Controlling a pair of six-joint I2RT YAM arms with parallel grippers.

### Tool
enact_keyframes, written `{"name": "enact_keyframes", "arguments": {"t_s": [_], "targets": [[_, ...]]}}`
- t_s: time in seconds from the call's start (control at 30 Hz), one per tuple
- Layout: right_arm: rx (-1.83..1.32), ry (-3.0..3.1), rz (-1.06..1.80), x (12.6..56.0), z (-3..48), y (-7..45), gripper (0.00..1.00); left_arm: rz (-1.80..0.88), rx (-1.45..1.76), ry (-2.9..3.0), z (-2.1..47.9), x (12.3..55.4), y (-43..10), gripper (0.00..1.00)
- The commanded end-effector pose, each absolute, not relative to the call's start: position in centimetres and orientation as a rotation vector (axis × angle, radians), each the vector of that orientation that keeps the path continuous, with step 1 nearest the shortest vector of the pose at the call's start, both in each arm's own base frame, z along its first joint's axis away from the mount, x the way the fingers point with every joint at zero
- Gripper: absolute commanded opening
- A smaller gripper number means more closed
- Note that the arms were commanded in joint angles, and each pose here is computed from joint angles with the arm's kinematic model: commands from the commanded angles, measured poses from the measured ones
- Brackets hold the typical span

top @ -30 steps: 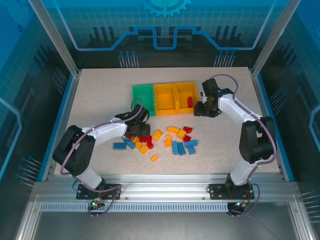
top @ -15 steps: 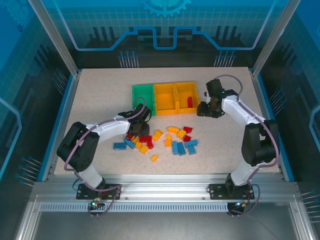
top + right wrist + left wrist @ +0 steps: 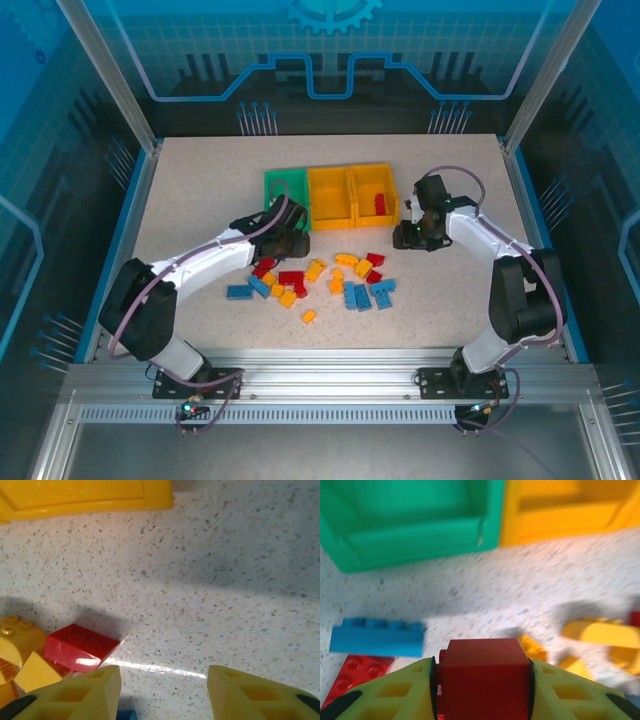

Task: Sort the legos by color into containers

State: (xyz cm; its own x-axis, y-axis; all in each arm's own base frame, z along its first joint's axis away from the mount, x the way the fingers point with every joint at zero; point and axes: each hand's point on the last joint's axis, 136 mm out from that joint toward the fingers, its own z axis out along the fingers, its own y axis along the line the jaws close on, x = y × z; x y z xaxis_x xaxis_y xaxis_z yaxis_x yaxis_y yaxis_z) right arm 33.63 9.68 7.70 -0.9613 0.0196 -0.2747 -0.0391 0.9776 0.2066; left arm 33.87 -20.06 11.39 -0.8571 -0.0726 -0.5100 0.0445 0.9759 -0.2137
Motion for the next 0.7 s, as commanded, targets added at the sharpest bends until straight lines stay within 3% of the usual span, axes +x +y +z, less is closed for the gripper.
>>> {"name": "enact_keyframes", "arguments": {"t_s": [0.0,0.37,0.67], "targets": [[-0.103,2.804,0.397,33.1,8.1,11.0,0.5,-0.406,-0.03,2.463,15.8,35.6,-22.2,0.39],[0.206,2.843,0.516,31.4,5.2,12.2,0.55,-0.688,0.203,2.317,20.2,43.2,-32.7,0.39],[0.275,2.823,0.555,31.5,4.7,12.7,0.55,-0.732,0.26,2.352,17.8,48.3,-37.7,0.4]]}}
